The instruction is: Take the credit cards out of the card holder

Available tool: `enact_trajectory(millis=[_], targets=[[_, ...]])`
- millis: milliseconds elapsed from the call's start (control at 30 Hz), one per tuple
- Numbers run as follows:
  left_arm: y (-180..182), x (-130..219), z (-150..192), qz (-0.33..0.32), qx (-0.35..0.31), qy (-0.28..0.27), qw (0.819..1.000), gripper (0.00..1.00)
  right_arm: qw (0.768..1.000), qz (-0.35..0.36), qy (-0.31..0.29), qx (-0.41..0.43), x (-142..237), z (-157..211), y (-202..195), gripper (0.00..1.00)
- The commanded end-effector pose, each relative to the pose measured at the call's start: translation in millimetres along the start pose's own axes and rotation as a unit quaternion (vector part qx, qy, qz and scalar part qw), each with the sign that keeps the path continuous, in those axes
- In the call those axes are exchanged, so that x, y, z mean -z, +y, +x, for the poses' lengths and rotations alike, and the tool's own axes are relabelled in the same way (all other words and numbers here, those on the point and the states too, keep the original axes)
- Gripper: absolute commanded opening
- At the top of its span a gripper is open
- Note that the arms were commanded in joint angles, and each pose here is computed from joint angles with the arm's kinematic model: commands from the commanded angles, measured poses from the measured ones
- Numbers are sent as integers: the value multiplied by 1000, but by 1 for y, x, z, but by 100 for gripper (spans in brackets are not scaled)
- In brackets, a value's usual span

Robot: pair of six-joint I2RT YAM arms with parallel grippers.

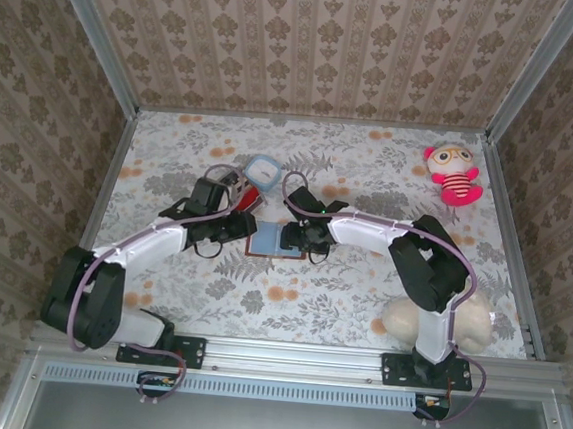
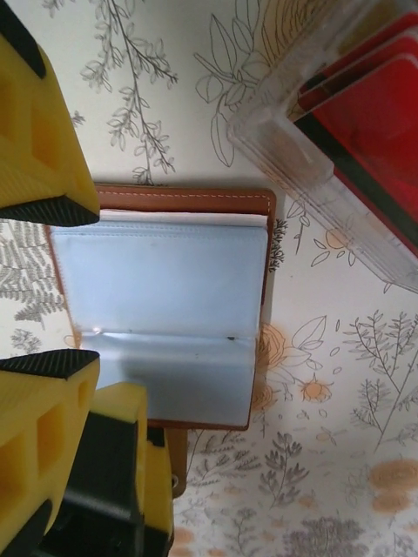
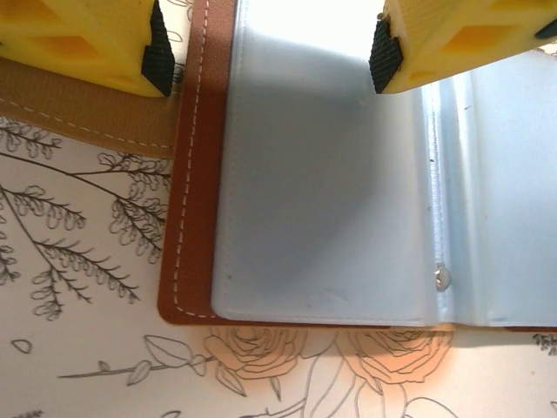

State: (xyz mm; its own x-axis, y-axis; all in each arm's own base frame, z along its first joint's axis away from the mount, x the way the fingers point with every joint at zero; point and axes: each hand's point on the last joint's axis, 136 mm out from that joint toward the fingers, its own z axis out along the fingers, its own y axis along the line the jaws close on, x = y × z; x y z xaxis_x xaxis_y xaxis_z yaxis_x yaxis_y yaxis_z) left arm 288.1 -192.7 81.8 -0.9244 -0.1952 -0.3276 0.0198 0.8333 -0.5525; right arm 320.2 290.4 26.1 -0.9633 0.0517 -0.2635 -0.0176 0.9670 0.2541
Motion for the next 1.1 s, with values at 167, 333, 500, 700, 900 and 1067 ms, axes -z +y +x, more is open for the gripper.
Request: enact_trajectory(millis=[167,333,500,700,900,1067], targets=[[10,-26,10,-73,-1,37,997,32,1000,17,9,16,-3,-2,-6,60],[16,-38,19,-102,-6,62,993,29,1000,13,10,15,-4,-2,-5,58],[30,-44,22,-136,-11,68,988,29,1000,9,13,13,-5,0,-4,58],[28,-53,28,-126,-12,83,988,24,1000,4,17,13,-5,1,-3,55],[14,-59,31,-84,-5,95,992,10,999,-12,28,16,-10,5,3,43],[-1,-60,30,-46,-7,100,994,3,999,-22,37,17,-15,8,6,38]])
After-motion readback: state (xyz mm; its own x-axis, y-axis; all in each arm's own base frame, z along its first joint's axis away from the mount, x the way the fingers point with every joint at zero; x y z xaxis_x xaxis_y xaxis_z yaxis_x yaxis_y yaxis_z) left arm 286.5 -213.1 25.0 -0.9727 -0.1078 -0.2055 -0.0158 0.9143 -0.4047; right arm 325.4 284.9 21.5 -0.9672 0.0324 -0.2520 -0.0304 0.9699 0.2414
